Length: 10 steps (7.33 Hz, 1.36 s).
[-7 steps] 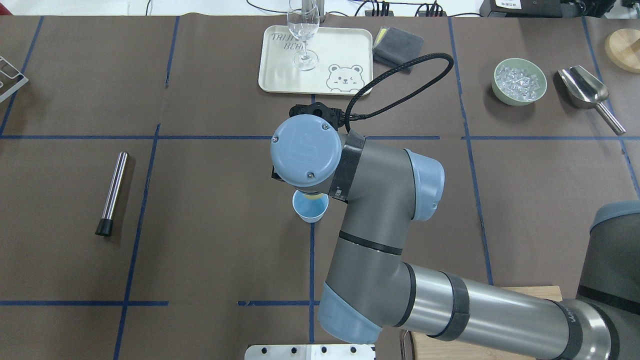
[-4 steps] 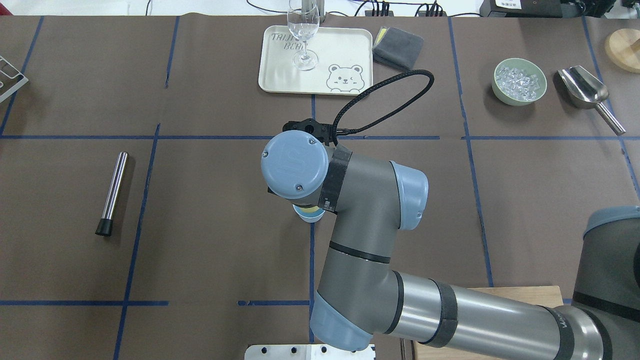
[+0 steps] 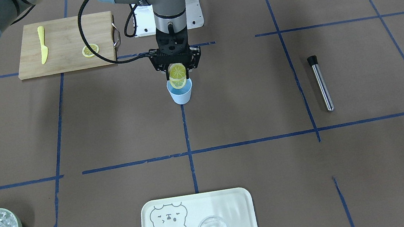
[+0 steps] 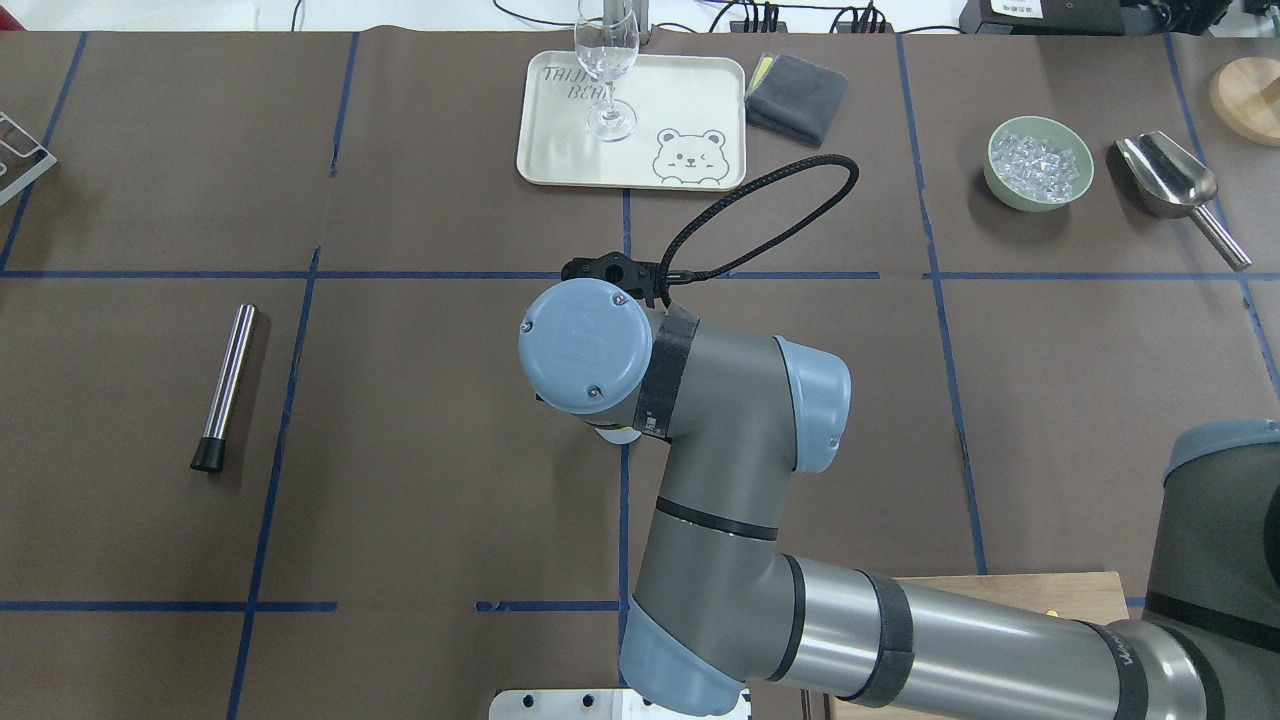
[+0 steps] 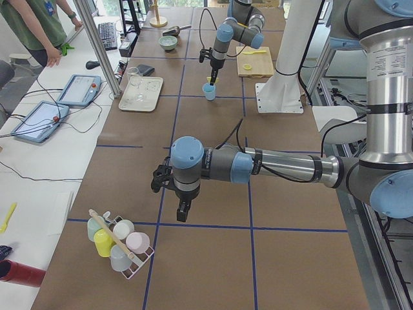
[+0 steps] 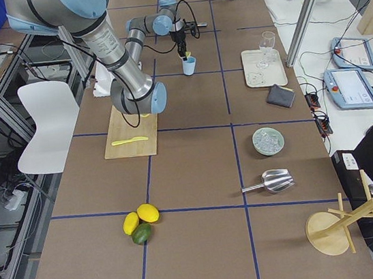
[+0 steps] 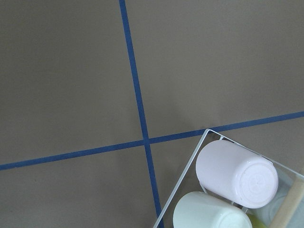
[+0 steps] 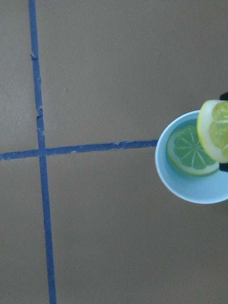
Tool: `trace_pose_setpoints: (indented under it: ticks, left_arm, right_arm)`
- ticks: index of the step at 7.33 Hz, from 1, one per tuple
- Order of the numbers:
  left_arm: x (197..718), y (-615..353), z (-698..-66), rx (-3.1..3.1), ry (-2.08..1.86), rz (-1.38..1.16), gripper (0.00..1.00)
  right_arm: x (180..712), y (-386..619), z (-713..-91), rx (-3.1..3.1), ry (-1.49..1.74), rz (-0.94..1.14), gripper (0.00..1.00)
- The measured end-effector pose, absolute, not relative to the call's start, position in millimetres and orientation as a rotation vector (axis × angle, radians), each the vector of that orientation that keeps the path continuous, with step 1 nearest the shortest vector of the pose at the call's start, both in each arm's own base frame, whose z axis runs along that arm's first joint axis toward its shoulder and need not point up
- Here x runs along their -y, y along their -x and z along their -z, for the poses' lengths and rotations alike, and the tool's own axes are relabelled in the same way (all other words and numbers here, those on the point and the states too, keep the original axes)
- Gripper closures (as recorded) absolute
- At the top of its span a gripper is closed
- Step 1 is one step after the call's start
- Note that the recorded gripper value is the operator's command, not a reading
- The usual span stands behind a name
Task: Squeeze lemon into cup
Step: 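Lower the lemon slice into the cup and open the right gripper, then withdraw the right arm away from the cup toward the ice bowl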
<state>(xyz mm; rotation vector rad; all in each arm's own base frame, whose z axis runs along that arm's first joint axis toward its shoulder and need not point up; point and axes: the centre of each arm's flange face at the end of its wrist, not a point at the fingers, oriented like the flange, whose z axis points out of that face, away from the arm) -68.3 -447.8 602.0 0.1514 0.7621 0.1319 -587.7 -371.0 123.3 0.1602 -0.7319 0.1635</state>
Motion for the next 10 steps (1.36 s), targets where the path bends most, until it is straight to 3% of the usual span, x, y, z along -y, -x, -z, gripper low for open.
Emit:
trace_pose_setpoints:
  ticks: [6, 10]
  left_arm:
    - [447.1, 68.6, -602.6, -0.762, -0.15, -0.13, 0.0]
    - [451.7, 68.9, -595.3, -0.751, -0.165, -0.137, 0.0]
  right_arm:
    - [370.1, 584.5, -120.5, 0.741, -0.18, -0.123, 0.0]
    - [434.4, 503.6, -146.4, 0.753, -0.207, 0.043, 0.0]
